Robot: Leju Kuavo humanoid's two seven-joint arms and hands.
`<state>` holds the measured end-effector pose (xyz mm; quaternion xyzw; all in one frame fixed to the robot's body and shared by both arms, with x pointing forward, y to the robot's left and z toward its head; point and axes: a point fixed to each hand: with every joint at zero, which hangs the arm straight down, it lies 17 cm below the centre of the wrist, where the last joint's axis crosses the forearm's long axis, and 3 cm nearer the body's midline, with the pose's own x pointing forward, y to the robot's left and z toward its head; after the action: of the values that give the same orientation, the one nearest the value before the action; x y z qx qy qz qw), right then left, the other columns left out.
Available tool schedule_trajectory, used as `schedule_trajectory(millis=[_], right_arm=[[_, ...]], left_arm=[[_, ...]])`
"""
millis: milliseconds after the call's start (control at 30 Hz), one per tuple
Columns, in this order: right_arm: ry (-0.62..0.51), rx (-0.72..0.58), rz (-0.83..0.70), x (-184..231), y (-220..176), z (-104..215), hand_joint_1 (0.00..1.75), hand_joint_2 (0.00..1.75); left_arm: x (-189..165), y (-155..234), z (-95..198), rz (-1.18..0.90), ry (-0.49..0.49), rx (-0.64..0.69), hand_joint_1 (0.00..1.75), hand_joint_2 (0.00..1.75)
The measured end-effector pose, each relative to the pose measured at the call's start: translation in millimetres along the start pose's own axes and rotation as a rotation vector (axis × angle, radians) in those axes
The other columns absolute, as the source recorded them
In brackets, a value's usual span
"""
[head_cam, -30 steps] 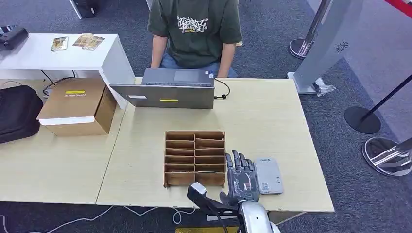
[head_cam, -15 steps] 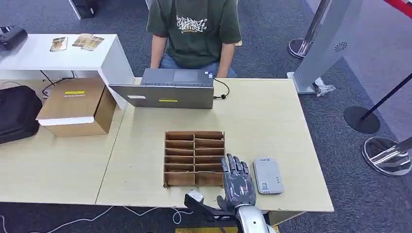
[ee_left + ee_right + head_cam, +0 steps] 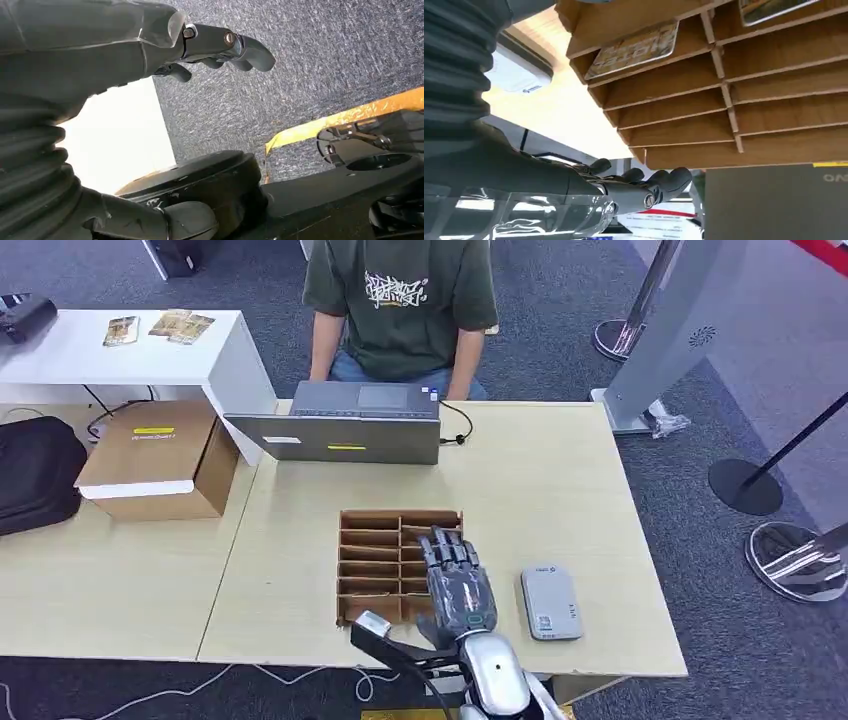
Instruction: Pass the card to the sensor for recognition and then transmit it.
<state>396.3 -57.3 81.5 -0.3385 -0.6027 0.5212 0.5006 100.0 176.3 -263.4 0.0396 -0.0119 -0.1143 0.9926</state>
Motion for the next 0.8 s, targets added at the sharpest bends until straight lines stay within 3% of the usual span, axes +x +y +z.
schedule_trajectory(millis=[367, 800], right_arm=[[-0.016, 0.020, -0.003, 12.8, 12.0, -6.6, 0.00, 1.75], [0.046, 0.007, 0.038, -2.9, 14.4, -11.3, 0.00, 1.75]], left_arm=[[-1.0, -0.5, -0.4, 0.016, -0.004, -0.002, 0.00, 1.75], [-1.5, -0.7, -0.4, 0.021, -0.001, -0.003, 0.00, 1.75]])
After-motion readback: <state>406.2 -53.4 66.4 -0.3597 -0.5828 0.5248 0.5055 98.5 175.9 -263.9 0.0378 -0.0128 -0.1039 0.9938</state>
